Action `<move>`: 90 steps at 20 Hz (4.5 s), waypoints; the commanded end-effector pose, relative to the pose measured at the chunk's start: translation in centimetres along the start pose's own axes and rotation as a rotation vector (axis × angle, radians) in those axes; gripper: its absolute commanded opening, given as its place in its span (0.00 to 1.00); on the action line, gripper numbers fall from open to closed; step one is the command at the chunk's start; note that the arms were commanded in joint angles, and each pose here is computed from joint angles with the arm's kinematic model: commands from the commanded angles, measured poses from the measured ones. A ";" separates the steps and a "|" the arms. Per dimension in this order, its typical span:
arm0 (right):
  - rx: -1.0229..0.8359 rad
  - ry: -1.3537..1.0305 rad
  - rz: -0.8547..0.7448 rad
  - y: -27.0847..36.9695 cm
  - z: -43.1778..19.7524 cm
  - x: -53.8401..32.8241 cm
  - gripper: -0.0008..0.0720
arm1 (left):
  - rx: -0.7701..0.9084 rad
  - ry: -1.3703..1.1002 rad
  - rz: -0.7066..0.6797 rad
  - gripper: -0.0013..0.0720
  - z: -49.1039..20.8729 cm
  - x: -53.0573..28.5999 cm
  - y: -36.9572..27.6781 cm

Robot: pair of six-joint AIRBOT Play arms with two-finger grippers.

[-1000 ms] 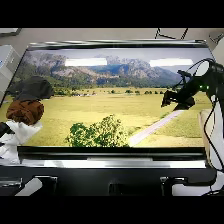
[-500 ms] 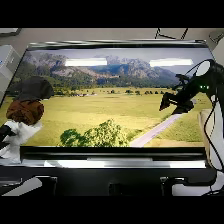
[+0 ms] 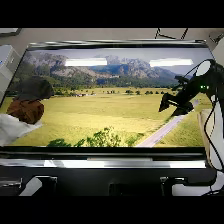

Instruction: Fold the clothes and pants, and hang the long-sleeved shirts on hangers.

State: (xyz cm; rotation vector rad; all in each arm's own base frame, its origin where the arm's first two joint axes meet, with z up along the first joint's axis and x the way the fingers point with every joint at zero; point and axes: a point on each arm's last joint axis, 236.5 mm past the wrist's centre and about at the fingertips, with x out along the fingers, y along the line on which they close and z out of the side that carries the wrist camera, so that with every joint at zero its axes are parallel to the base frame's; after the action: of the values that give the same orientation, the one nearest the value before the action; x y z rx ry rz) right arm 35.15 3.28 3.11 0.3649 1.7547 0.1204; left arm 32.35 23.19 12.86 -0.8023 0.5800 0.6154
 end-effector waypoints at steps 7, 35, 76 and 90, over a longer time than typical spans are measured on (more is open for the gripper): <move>-0.042 -0.026 0.004 0.1 0.6 0.0 0.92 | 0.200 -0.267 -1.008 0.04 -5.7 -29.4 -28.7; -0.048 -0.114 -0.002 -1.3 -0.4 3.9 0.97 | 0.803 1.100 -0.296 1.00 -38.1 -1.9 -14.8; -0.428 -1.537 -0.030 12.2 -6.2 -39.0 0.07 | 0.707 -0.299 -1.254 0.05 -7.4 -35.7 -38.3; -0.386 -1.189 -0.017 10.6 -8.8 -31.2 0.07 | 0.700 -0.096 -1.194 0.05 -10.6 -29.5 -38.7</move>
State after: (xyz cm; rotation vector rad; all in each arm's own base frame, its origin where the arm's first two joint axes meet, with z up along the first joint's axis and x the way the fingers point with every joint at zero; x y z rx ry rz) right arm 31.96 4.50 44.06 0.0823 0.2693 0.1741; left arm 31.89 -13.46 51.41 -0.3118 -0.0738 -0.6176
